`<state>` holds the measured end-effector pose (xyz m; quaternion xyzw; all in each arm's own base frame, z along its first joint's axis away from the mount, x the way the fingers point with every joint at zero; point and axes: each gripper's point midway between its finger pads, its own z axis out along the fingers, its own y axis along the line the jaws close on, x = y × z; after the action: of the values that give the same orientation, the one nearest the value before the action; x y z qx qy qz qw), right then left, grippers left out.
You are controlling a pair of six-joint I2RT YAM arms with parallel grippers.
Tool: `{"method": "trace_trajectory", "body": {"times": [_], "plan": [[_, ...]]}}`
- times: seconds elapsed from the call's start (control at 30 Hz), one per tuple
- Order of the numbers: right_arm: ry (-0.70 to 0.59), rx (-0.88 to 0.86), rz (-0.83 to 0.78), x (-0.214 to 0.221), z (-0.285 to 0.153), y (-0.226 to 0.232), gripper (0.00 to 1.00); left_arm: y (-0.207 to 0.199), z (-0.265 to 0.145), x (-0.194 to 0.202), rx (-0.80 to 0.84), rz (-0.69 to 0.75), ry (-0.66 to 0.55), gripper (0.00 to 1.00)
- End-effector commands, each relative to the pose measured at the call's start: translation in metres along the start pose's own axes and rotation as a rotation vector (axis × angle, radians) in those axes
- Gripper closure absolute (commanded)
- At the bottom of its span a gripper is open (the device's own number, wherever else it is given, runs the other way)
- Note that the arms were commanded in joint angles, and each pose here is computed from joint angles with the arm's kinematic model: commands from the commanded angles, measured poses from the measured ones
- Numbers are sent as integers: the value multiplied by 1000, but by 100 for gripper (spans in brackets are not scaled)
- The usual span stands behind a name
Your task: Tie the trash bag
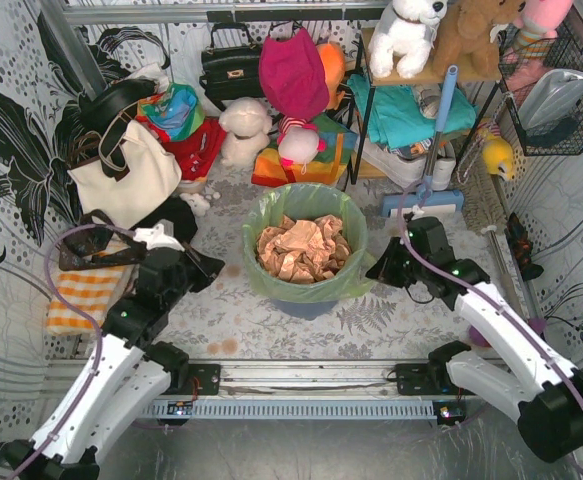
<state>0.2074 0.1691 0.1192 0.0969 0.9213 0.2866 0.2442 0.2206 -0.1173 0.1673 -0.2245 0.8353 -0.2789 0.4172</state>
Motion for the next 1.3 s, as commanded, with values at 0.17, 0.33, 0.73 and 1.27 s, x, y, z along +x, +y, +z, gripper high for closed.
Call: {"method": "trace_trajectory", "body": {"times": [0.17,0.33,0.73,1.27], "plan": [[-132,-106,11,-32,-46,43,100,-37,-37,-23,110,23,-29,100],[-110,-109,18,-28,-39,42,100,-12,-5,11,27,-11,96,62],[-41,-91,19,-12,-10,27,100,-17,45,52,196,-60,191,32],[7,-60,18,-1,12,17,100,18,78,102,130,-2,374,39]]}}
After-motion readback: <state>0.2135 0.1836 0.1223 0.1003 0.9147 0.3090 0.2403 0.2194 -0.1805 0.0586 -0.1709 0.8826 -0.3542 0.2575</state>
